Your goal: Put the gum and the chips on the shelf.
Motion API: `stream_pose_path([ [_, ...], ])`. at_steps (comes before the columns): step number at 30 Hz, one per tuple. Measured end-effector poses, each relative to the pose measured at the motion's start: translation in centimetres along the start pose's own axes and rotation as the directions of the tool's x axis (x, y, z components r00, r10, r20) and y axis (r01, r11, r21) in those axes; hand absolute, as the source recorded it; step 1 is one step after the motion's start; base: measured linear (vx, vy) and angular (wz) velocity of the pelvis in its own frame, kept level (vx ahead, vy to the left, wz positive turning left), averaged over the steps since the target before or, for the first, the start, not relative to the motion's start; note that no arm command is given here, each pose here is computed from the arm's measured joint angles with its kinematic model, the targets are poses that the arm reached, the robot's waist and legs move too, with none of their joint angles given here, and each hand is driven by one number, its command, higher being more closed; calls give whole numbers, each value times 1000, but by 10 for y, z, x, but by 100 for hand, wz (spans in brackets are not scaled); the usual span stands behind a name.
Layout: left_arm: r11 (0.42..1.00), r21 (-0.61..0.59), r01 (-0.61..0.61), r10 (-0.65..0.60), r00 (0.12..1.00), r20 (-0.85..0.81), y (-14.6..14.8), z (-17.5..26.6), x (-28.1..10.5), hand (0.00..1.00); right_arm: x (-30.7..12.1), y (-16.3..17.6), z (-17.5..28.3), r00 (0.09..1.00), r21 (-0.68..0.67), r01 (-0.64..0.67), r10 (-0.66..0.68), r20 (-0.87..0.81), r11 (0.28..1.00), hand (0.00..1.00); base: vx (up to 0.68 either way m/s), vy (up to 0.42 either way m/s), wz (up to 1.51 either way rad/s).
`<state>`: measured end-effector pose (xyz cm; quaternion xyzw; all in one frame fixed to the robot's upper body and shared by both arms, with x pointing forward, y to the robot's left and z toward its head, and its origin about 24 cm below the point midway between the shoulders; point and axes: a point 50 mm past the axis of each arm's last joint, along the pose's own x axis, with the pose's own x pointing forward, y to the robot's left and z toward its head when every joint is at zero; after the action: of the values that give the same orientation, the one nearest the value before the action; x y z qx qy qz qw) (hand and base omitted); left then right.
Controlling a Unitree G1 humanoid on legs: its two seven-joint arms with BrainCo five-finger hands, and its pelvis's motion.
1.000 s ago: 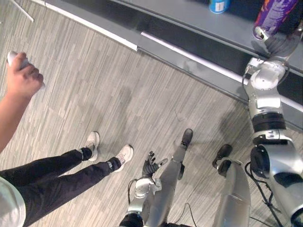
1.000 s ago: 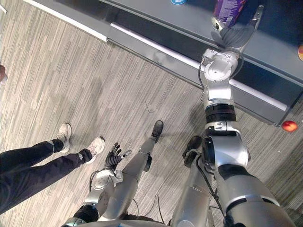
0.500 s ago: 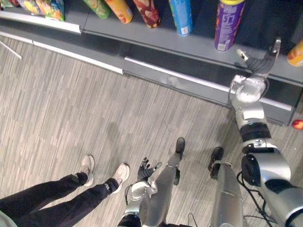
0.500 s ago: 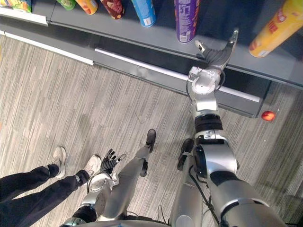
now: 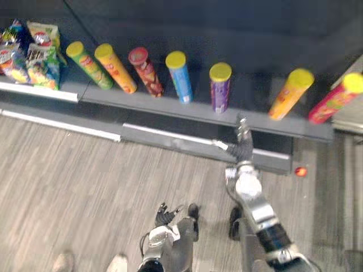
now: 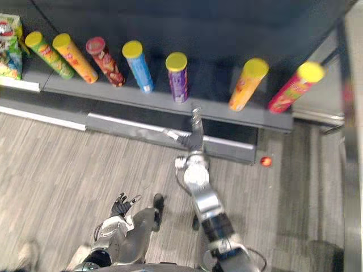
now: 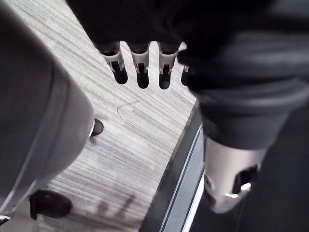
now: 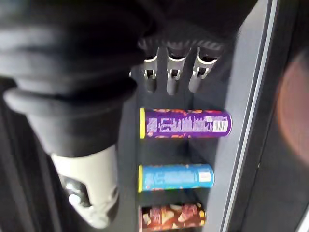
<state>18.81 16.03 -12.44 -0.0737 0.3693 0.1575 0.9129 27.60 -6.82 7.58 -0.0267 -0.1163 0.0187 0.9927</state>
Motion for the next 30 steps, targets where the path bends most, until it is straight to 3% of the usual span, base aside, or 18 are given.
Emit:
stream_pose_path([
  [7, 990, 142, -23, 37, 995, -92, 23, -31, -7, 0, -78, 5, -67, 918, 74, -250, 261, -299, 965, 0, 131, 85, -19],
  [12, 977, 213, -30, 61, 988, -143, 41, -51, -16, 0, -133, -16, -127, 763, 44, -283, 253, -594, 958, 0, 121, 60, -20],
  [14, 975, 218, -33, 70, 984, -164, 46, -57, -18, 0, -154, -34, -145, 705, 13, -232, 177, -687, 973, 0, 87, 37, -28],
  [17, 971, 234, -56, 102, 977, -190, 56, -67, -24, 0, -195, -77, -171, 556, -59, -56, -18, -831, 997, 0, 24, 16, -31],
  [19, 968, 233, -90, 142, 966, -215, 66, -76, -29, 0, -220, -104, -181, 438, -139, 97, -168, -883, 986, 0, -4, 7, -29],
  [21, 969, 219, -110, 163, 957, -240, 70, -80, -31, 0, -231, -117, -185, 366, -183, 169, -235, -901, 968, 0, -7, -3, -4],
  [22, 970, 211, -120, 171, 955, -243, 72, -81, -32, 0, -238, -120, -187, 332, -198, 192, -254, -909, 961, 0, 18, 1, 9],
  [25, 980, 100, -174, 196, 938, -285, 76, -89, -36, 0, -291, -129, -189, 80, -266, 306, -303, -950, 914, 0, 53, 5, 6],
  [30, 971, -40, -234, 206, 916, -343, 79, -100, -43, 0, -331, -125, -184, -78, -308, 440, -306, -949, 843, 0, 52, 12, 3],
])
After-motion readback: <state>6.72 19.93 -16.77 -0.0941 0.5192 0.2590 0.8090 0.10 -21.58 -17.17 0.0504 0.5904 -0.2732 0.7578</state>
